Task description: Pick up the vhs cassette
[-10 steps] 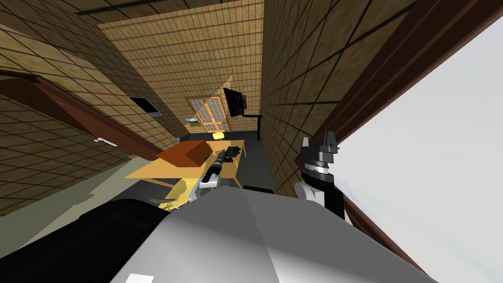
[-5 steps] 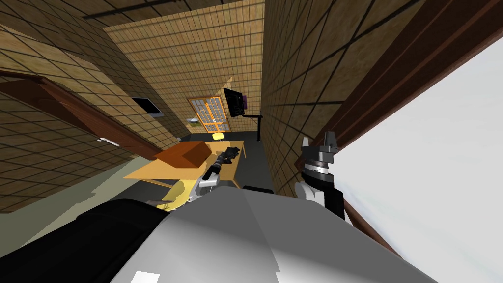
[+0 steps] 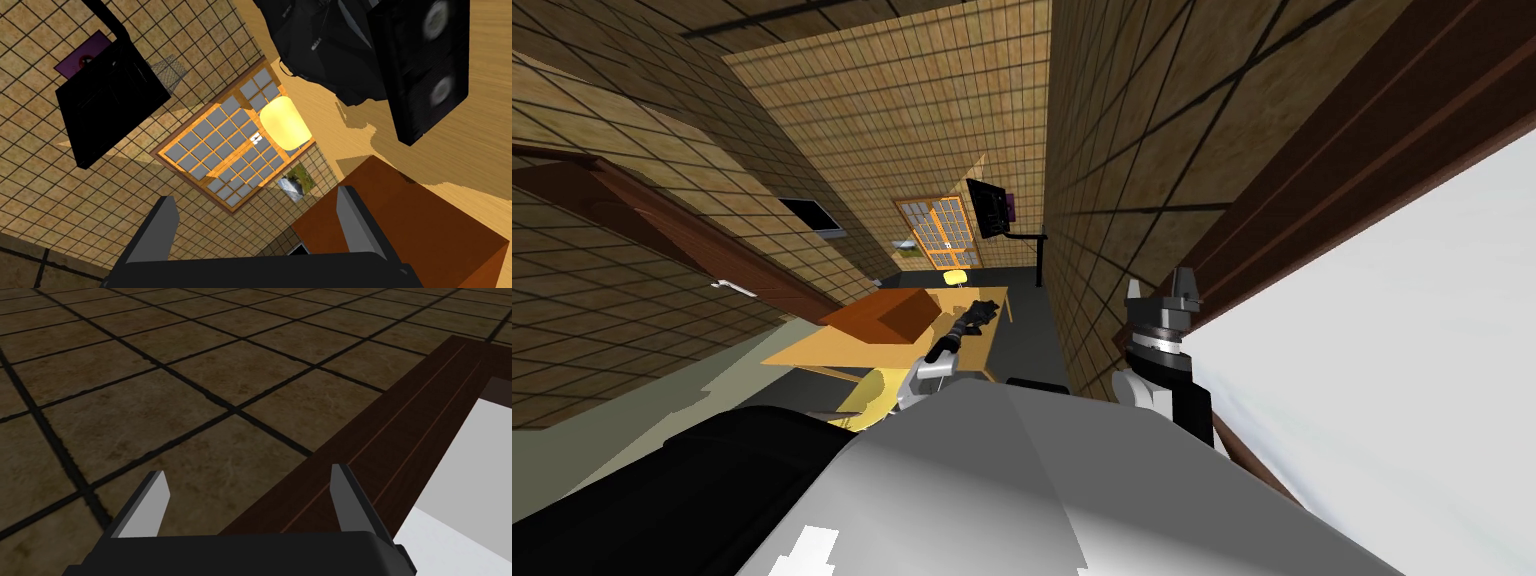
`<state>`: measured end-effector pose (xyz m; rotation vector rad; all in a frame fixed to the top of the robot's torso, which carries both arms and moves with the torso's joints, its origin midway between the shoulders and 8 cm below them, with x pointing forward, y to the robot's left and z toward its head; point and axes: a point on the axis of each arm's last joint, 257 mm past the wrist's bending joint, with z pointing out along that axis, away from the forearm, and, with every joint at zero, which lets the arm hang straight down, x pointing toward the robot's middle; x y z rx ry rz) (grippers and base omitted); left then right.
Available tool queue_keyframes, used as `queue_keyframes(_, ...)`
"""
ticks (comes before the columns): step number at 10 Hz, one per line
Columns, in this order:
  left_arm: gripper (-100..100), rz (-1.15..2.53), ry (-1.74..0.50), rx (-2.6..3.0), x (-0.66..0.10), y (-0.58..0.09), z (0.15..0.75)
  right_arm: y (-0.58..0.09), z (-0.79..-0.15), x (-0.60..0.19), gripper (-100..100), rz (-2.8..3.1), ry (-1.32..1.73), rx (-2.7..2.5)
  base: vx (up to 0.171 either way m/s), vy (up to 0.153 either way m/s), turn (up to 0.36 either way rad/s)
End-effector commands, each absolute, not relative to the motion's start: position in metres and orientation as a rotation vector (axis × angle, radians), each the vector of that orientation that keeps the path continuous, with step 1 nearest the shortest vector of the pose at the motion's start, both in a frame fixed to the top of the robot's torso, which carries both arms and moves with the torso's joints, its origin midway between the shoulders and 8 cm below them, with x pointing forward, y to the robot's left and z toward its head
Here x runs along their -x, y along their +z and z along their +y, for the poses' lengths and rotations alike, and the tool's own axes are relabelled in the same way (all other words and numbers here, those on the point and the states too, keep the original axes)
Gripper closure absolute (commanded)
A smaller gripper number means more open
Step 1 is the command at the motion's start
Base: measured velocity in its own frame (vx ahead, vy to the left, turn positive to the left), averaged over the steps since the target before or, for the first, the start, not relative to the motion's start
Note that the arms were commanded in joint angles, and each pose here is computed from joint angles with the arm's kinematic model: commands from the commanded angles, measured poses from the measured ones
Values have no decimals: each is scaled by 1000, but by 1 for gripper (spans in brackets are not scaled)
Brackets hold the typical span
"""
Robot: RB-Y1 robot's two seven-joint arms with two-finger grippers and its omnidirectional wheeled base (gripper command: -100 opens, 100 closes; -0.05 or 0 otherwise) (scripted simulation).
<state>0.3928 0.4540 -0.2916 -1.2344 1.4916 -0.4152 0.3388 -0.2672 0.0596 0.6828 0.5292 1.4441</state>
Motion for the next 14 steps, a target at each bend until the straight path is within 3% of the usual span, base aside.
queue_keyframes(1, -100, 1525, -380, 1278, -387, -307, 461, 60, -267, -339, 0, 529, 1444, -683, 67, -25, 22)
queue_keyframes(14, -100, 1718, -137, 1570, -342, -393, 508, 60, -267, -339, 0, 529, 1444, -683, 65, -16, 15)
